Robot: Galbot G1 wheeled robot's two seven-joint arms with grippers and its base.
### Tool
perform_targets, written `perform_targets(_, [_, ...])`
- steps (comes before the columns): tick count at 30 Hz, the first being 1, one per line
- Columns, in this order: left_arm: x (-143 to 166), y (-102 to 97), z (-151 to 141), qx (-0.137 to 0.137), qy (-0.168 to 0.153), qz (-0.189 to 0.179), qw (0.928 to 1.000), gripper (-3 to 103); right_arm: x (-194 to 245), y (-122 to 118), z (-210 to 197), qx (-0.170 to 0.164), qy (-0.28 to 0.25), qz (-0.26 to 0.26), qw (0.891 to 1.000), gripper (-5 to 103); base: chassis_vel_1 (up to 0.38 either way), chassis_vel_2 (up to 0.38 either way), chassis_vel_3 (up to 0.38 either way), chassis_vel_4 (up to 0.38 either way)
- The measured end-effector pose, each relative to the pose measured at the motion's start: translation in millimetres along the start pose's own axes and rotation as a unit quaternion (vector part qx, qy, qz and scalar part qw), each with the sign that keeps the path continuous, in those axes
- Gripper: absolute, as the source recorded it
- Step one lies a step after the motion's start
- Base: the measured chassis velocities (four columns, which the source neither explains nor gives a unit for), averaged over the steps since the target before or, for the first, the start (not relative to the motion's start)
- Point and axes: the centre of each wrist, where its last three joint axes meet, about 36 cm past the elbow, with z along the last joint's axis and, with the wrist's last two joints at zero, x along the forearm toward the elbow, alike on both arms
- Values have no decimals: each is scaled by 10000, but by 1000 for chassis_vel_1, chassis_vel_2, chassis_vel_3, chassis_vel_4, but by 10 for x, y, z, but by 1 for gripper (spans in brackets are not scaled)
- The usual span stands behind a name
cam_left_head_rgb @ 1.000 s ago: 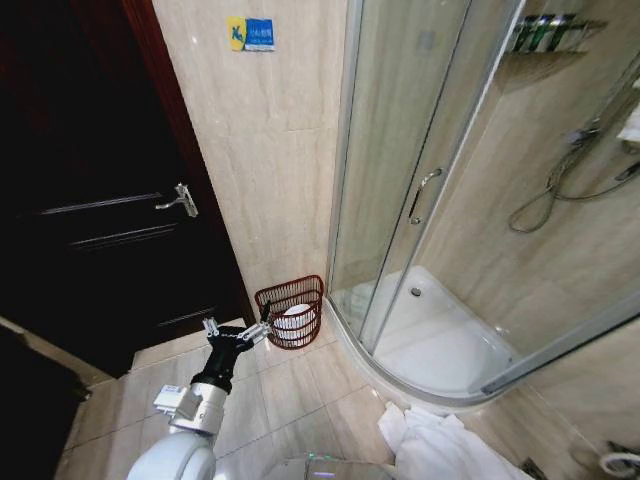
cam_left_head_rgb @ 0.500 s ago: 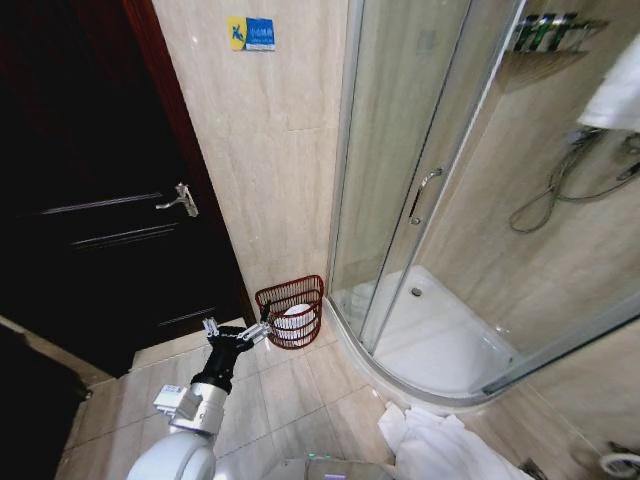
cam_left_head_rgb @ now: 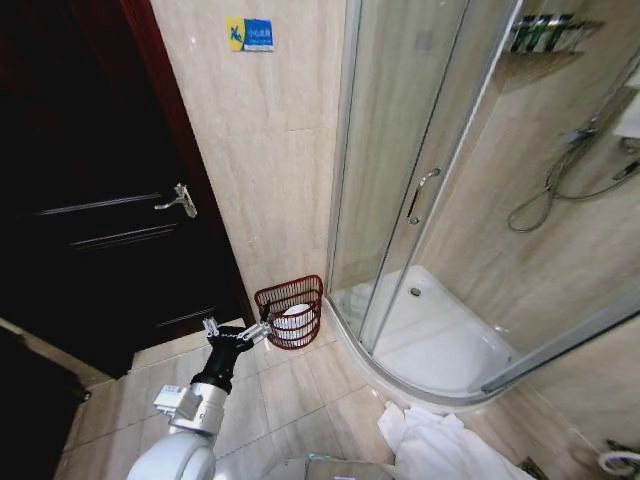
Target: Discard the used towel into the hamper.
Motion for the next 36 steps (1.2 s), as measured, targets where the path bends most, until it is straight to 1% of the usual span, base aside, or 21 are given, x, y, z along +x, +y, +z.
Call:
perform_targets(2, [0, 0, 0, 0, 0, 0, 10000, 100, 20, 57, 13, -54, 4, -67, 10000, 8, 0, 0, 0, 0])
perform_targets(4, [0, 0, 0, 1, 0, 0, 10000, 100, 28, 78, 13, -81, 7, -84, 9999, 7, 0, 0, 0, 0])
perform_targets(10, [0, 0, 0, 0, 0, 0, 10000, 100, 37, 102, -29, -159, 34, -84, 9998, 7, 0, 0, 0, 0])
perform_targets(24, [0, 0, 0, 0, 0, 0, 10000, 100, 87, 185, 14, -129, 55, -134, 9998, 7, 0, 0, 0, 0])
perform_targets(29, [0, 0, 0, 0, 0, 0, 10000, 100, 172, 190, 96, -130, 132, -132, 9997, 7, 0, 0, 0, 0])
perform_targets(33, [0, 0, 0, 1, 0, 0, 10000, 100, 296, 178, 201, -89, 82, -266, 9996, 7, 0, 0, 0, 0])
perform_targets(36, [0, 0, 0, 0, -1, 0, 10000, 100, 458, 197, 301, -107, 159, -330, 9993, 7, 0, 0, 0, 0])
